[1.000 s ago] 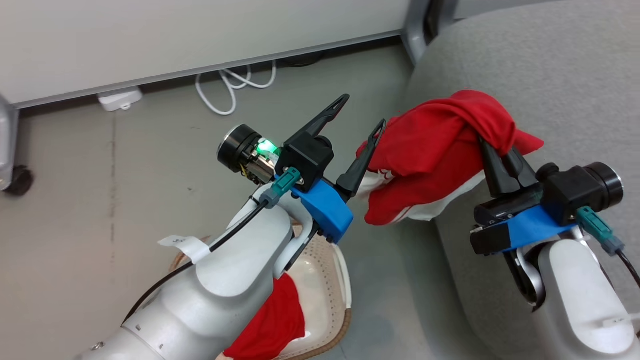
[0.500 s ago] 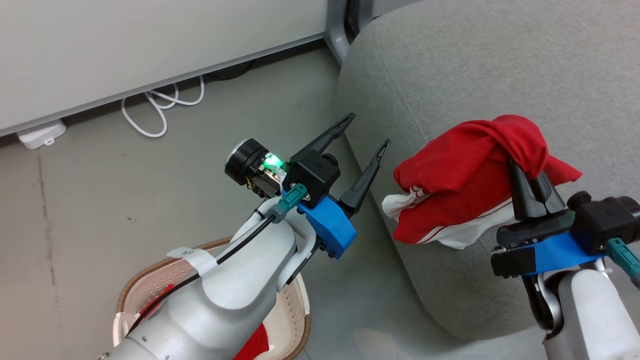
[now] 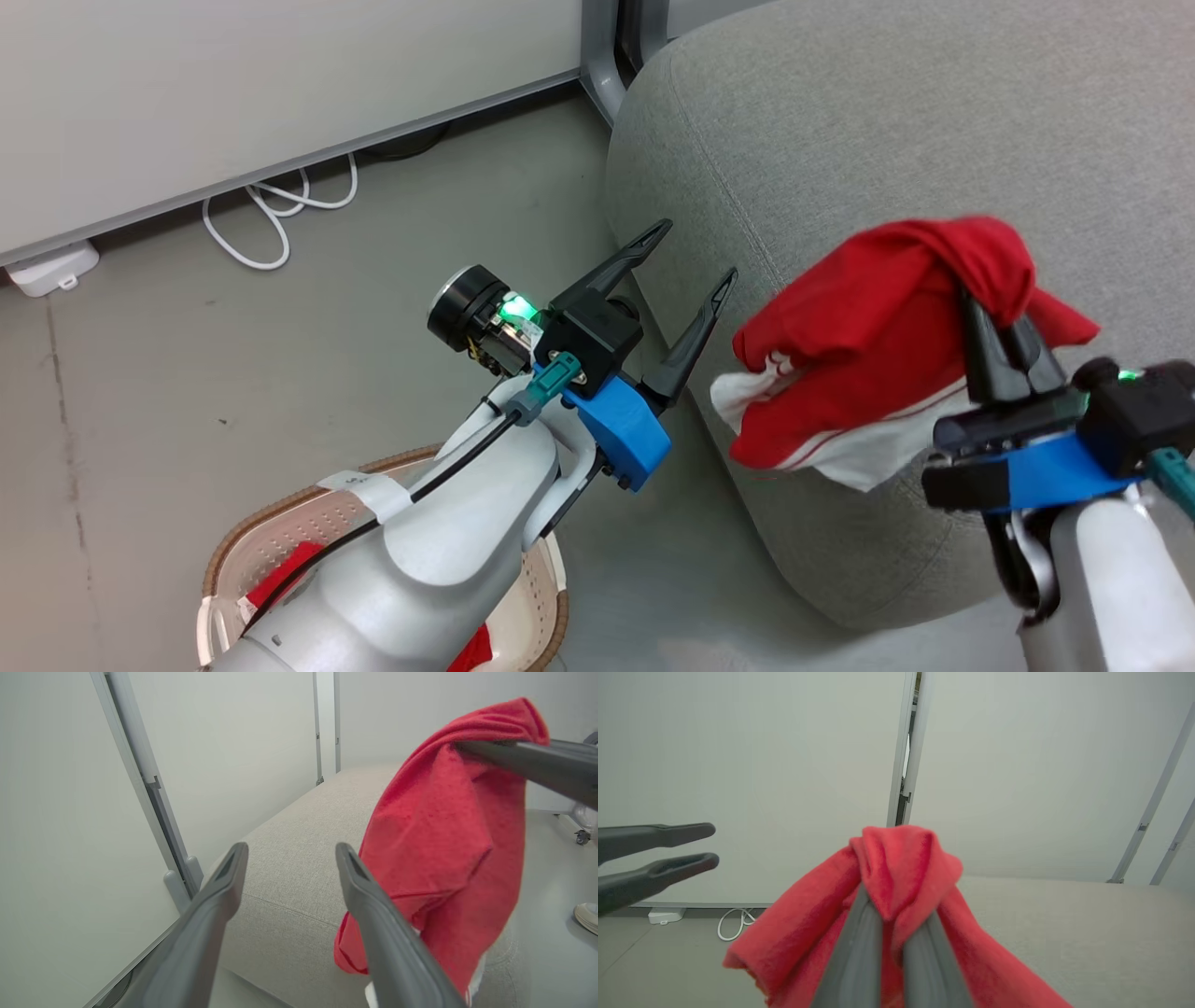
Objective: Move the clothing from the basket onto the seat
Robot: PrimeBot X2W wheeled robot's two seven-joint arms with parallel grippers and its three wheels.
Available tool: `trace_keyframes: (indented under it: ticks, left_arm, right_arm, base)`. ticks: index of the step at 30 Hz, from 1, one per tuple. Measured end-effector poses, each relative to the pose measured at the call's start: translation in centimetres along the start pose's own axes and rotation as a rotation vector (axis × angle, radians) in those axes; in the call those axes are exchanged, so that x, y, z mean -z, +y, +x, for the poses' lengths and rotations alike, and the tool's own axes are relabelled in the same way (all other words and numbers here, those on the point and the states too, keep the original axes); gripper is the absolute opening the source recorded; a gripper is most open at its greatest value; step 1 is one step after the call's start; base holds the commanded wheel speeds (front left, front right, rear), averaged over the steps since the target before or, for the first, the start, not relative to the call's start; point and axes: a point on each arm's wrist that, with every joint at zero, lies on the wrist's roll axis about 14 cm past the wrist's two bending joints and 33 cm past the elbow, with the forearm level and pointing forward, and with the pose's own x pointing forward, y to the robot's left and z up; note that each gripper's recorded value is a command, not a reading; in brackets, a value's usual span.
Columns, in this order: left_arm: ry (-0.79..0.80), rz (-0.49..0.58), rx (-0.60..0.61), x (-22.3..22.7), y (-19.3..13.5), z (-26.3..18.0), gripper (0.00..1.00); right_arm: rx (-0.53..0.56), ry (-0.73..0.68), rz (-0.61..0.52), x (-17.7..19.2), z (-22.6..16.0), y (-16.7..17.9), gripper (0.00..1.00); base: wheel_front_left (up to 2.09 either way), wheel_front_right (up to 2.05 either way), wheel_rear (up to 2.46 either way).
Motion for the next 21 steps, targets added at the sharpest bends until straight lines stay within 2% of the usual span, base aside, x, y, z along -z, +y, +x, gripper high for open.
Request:
trace_keyframes:
  ticks: [9, 12, 18, 21]
  left_arm:
    - [0.004, -0.003, 0.0, 1.5, 1.6, 0.7, 1.0]
    - [0.005, 0.006, 0.008, 2.3, 2.6, 1.3, 1.0]
    - [0.019, 0.017, 0.021, 4.8, 5.0, 2.7, 1.0]
    - [0.036, 0.01, 0.016, 7.0, 6.5, 3.2, 1.0]
  right_arm:
    - [0.004, -0.168, -0.105, -4.9, 6.2, -2.2, 0.0]
    - [0.041, -0.242, -0.144, -7.1, 8.8, -4.1, 0.0]
    - [0.137, -0.358, -0.306, -10.6, 13.5, -9.1, 0.0]
    - [0.182, -0.37, -0.363, -10.4, 15.3, -11.1, 0.0]
  base:
    - [0.0, 0.0, 0.0]
    - [0.0, 0.0, 0.0]
    - [0.0, 0.0, 0.0]
    - [0.0, 0.0, 0.0]
